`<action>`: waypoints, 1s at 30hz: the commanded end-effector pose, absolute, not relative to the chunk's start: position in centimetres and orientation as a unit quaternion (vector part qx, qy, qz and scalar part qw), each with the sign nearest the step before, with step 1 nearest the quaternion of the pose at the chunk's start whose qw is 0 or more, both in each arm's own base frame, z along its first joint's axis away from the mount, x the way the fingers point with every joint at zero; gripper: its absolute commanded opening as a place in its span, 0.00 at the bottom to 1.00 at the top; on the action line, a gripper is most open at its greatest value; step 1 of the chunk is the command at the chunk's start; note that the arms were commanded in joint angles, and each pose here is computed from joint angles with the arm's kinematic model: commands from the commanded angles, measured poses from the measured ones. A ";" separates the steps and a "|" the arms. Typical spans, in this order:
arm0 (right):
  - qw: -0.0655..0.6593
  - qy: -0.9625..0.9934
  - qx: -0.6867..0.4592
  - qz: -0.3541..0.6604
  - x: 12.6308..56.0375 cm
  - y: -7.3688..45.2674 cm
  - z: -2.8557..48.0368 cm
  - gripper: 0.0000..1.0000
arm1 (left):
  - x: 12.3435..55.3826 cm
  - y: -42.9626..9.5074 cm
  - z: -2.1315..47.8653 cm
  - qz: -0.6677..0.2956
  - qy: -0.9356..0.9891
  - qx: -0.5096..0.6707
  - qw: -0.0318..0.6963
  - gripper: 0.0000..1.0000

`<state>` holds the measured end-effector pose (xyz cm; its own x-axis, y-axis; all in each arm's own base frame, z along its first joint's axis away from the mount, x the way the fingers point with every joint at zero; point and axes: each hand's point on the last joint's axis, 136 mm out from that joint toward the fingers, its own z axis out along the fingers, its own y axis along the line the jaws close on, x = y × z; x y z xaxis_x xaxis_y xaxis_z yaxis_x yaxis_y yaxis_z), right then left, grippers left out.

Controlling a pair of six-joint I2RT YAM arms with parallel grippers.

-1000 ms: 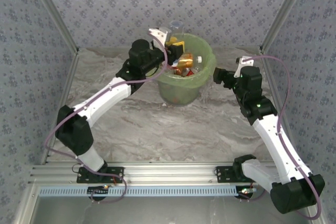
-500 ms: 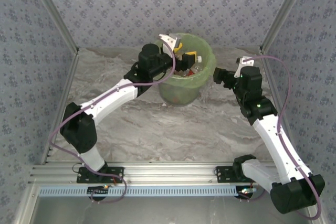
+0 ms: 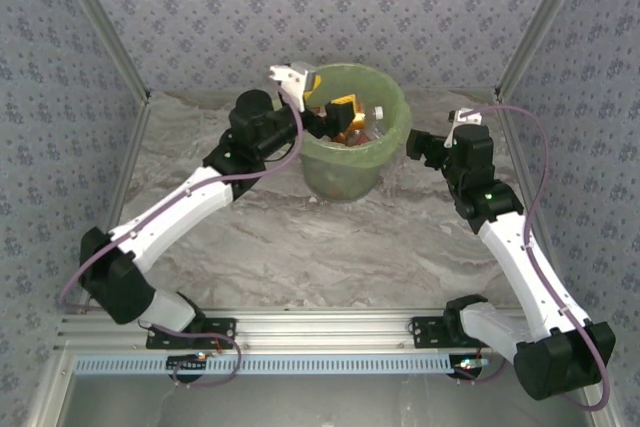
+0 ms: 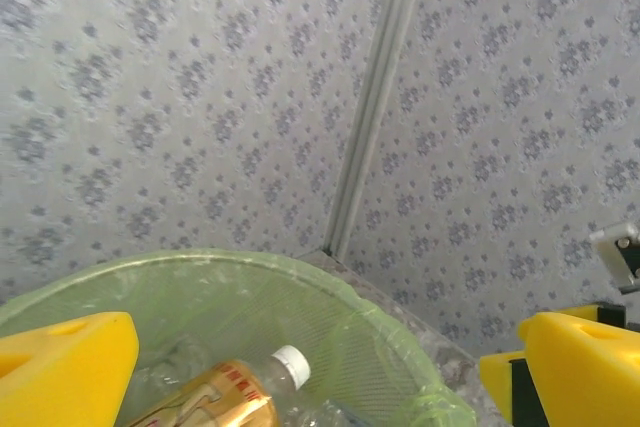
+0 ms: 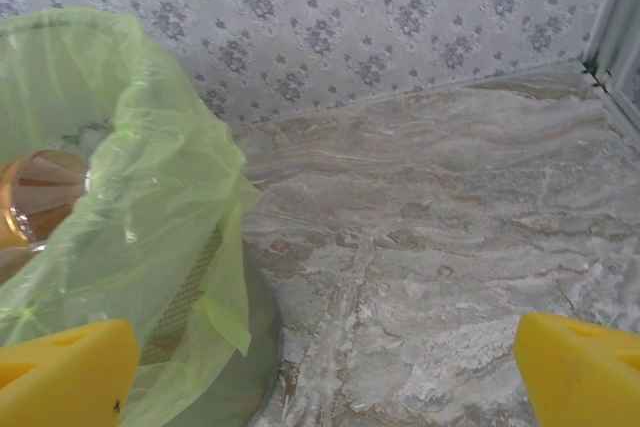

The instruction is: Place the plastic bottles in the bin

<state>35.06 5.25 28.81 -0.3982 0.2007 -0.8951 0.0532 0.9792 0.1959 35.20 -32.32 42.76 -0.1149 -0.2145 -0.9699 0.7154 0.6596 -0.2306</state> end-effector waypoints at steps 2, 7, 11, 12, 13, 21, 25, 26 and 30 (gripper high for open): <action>0.537 0.835 0.113 0.044 35.0 3.7 28.2 0.99 | 36.0 -26.5 43.2 -0.296 0.683 0.109 0.659 0.99; 0.538 0.832 0.133 0.028 35.0 2.8 27.7 0.99 | 37.2 -18.0 41.7 -0.205 0.711 -0.006 0.673 0.99; 0.540 0.829 0.148 0.013 34.9 1.8 27.3 0.99 | 37.5 -11.6 39.4 -0.151 0.725 -0.087 0.666 0.99; 0.541 0.827 0.154 0.007 34.9 1.4 27.2 0.99 | 37.5 -9.8 38.7 -0.135 0.729 -0.112 0.662 0.99; 0.540 0.827 0.158 0.001 34.8 1.1 27.0 0.99 | 37.3 -8.2 37.9 -0.117 0.732 -0.133 0.658 0.99; 0.540 0.816 0.204 -0.035 34.2 -2.1 25.1 0.99 | 34.8 1.9 30.3 0.012 0.748 -0.246 0.617 0.99; 0.539 0.811 0.220 -0.050 33.9 -3.7 23.7 0.99 | 33.4 5.7 26.0 0.082 0.757 -0.277 0.586 0.99; 0.539 0.811 0.221 -0.056 33.8 -4.2 23.3 0.99 | 33.1 6.4 25.0 0.090 0.760 -0.281 0.579 0.99; 0.543 0.805 0.231 -0.065 33.9 -5.8 21.3 0.99 | 33.0 7.9 20.4 0.100 0.771 -0.264 0.570 0.99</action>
<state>33.67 -4.53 21.09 -0.3656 0.3004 -0.8810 0.4219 0.8972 0.1308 32.93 7.09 21.45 -0.2256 -0.3244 -0.9186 -0.5341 0.8298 -0.1619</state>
